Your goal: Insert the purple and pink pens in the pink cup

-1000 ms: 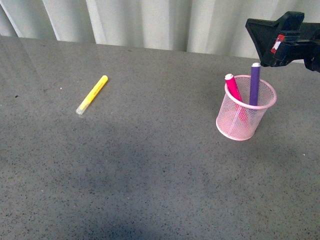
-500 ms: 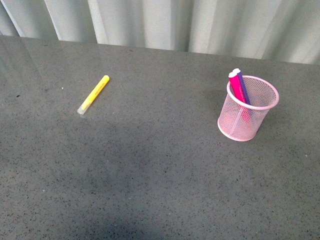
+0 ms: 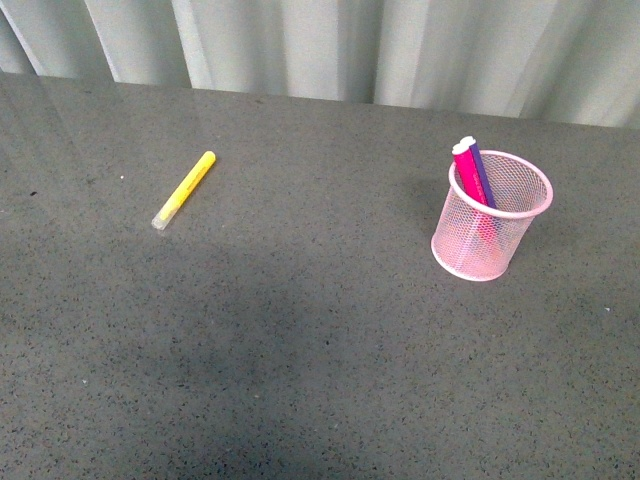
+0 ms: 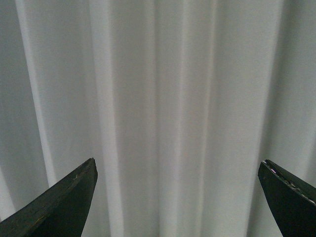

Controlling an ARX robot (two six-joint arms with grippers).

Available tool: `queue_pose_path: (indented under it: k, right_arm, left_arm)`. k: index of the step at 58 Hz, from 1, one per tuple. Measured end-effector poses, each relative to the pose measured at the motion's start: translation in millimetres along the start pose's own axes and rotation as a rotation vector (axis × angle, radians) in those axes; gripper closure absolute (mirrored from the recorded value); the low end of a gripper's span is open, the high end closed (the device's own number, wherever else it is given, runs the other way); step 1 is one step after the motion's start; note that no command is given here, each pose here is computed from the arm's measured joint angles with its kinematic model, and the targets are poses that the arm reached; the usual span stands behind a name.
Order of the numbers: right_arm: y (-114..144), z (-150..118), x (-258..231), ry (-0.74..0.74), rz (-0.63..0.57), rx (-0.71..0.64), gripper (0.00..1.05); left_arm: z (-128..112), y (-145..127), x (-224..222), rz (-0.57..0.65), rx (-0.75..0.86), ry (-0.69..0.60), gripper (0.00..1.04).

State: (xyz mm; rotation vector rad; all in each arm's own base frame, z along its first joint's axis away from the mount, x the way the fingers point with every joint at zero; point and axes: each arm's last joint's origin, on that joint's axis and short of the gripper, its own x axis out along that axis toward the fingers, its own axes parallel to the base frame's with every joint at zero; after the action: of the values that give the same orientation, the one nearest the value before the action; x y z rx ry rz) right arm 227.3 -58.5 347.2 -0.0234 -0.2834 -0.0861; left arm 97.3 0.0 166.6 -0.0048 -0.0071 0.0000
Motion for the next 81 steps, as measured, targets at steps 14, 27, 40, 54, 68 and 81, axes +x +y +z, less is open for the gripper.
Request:
queue_pose_path:
  k: [14,27,40,54,68,81]
  right_arm:
    - [-0.8,-16.8,-38.5,0.226,0.077,0.018,0.24]
    - [18.8,-72.3,-86.1,0.288,0.073,0.028,0.69]
    - [32.6,-97.3,-112.4,0.292,0.077,0.025,1.01]
    - [42.3,-113.6,-132.2,0.289,0.072,0.022,1.01]
    - [50.7,-123.6,-146.4,0.288,0.083,0.023,1.01]
    - [50.2,-128.0,-154.6,0.284,0.083,0.024,1.01]
  left_arm:
    - [0.0,0.0,0.0,0.000,0.000,0.000,0.07]
    - [0.0,0.0,0.0,0.000,0.000,0.000,0.07]
    - [0.0,0.0,0.0,0.000,0.000,0.000,0.07]
    - [0.0,0.0,0.0,0.000,0.000,0.000,0.07]
    - [0.0,0.0,0.0,0.001,0.000,0.000,0.07]
    - [0.0,0.0,0.0,0.000,0.000,0.000,0.07]
